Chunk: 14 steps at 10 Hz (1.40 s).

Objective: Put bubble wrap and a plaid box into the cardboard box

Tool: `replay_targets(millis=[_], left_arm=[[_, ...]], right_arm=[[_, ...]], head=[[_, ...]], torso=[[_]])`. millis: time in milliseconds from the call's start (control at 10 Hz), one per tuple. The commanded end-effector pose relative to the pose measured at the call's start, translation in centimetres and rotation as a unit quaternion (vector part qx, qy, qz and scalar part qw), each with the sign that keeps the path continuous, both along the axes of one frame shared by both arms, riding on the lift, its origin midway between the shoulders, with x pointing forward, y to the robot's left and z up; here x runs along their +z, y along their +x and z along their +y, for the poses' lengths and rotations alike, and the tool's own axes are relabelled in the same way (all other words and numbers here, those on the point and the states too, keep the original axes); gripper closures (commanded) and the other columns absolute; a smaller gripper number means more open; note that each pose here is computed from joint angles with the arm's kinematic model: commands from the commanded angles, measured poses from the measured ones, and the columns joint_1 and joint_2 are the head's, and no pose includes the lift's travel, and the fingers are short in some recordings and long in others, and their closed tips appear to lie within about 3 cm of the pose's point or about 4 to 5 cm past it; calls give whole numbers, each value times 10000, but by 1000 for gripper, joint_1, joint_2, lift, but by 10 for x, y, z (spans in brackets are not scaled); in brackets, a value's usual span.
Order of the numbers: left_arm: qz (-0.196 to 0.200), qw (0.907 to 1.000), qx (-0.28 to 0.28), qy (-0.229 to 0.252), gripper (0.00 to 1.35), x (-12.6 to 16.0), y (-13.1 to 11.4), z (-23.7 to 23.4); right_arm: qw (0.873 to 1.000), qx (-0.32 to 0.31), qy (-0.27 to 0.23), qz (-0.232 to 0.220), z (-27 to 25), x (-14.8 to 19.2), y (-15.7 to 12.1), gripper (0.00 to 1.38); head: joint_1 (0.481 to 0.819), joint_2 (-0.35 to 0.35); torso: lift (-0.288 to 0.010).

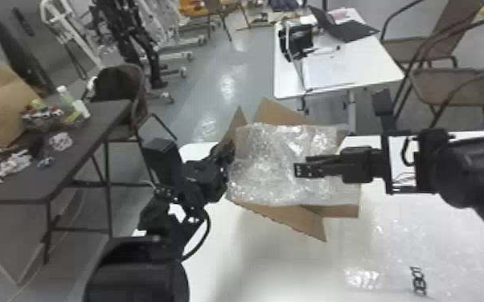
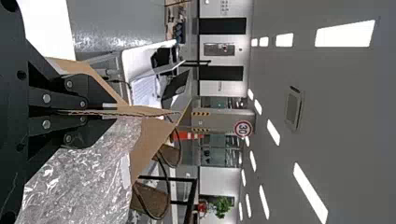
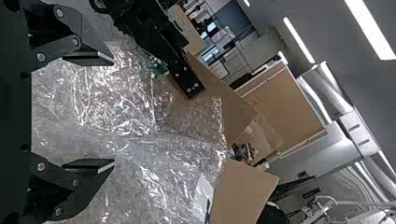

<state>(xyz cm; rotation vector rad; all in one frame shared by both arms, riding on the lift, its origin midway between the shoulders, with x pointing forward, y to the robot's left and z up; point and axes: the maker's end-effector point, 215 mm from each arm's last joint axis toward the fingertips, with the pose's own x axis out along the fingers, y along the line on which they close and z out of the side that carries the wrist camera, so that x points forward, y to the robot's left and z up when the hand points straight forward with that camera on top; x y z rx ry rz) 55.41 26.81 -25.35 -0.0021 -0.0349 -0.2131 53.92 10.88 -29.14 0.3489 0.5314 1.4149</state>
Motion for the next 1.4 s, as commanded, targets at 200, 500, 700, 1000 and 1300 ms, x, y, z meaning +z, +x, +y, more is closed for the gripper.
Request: replay_targets(millis=[200,500,700,1000,1300], left_arm=[[-12,10000,7,-7,1223,0,-1,1],[-21,10000,12,-8,1223,0,-2,2],[-38,10000,26,-17,1223,1,-3,3],[-41,9999,83,-67,1223,-3,-7,9],[-34,9998,150,-115,1223,-6,-13,16]], right_arm=[[9994,-80,152,292,-17,3,-6,487],[9995,-248,161,-82,-37,30,-2,487],[9963,-833,40,-199,-72,41,1,487],[9647,-2590,-211,-415,-160,21,9,487],[9041,-4092,-686,-1023,-234,5,-9,487]], head=[[617,350],[611,345],[602,332],[606,260],[635,191]], torso=[[-109],[-109],[-109],[-109],[-109]])
